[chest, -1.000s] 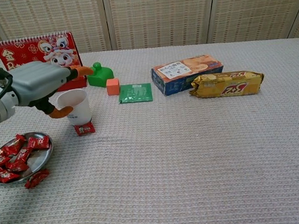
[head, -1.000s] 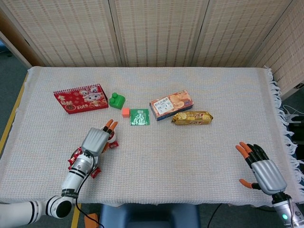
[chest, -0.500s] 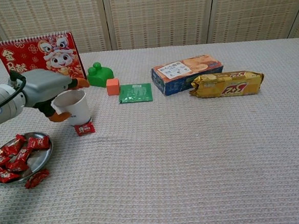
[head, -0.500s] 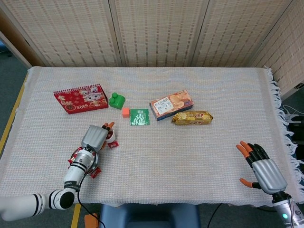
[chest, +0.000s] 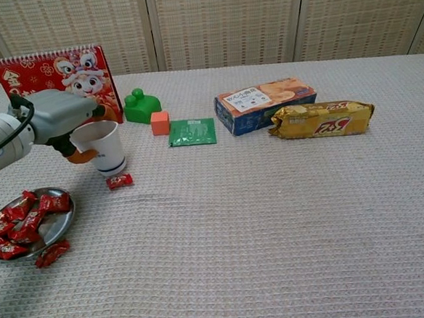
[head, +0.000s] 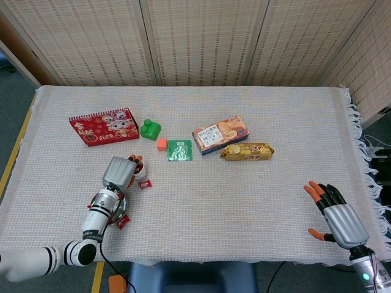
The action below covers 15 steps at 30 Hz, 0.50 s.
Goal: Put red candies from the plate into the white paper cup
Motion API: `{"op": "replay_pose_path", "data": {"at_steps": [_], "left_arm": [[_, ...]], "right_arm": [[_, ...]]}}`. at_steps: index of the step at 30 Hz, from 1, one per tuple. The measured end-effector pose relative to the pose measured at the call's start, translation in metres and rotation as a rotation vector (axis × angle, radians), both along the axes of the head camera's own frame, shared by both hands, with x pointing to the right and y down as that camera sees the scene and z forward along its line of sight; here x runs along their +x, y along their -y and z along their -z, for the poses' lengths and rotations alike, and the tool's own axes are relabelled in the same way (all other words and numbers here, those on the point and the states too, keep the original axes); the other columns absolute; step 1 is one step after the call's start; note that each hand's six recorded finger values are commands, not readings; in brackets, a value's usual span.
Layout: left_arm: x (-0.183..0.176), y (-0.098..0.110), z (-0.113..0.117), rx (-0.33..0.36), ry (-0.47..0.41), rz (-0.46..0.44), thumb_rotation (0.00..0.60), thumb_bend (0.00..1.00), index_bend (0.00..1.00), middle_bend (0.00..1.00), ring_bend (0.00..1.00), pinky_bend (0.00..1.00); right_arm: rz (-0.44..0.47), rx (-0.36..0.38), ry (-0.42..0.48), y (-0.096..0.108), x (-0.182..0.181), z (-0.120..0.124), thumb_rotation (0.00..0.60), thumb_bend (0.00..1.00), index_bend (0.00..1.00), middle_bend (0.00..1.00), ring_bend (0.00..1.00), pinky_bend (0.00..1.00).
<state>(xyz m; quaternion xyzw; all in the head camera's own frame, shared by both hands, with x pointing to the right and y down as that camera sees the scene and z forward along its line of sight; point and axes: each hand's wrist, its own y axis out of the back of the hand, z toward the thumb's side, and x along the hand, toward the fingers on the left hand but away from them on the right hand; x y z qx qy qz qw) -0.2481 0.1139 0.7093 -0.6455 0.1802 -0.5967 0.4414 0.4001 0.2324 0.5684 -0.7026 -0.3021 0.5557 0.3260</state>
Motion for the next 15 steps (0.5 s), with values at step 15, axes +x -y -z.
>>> {"op": "replay_pose_path", "data": {"at_steps": [15], "left_arm": [[-0.0046,0.006,-0.0079,0.009,0.055,-0.018,0.6,0.41,0.1,0.14,0.82,1.0]], "right_arm": [[-0.001,0.001,-0.005,0.0003,-0.0003,-0.0008,0.6,0.06,0.0,0.0,0.0,0.06]]}}
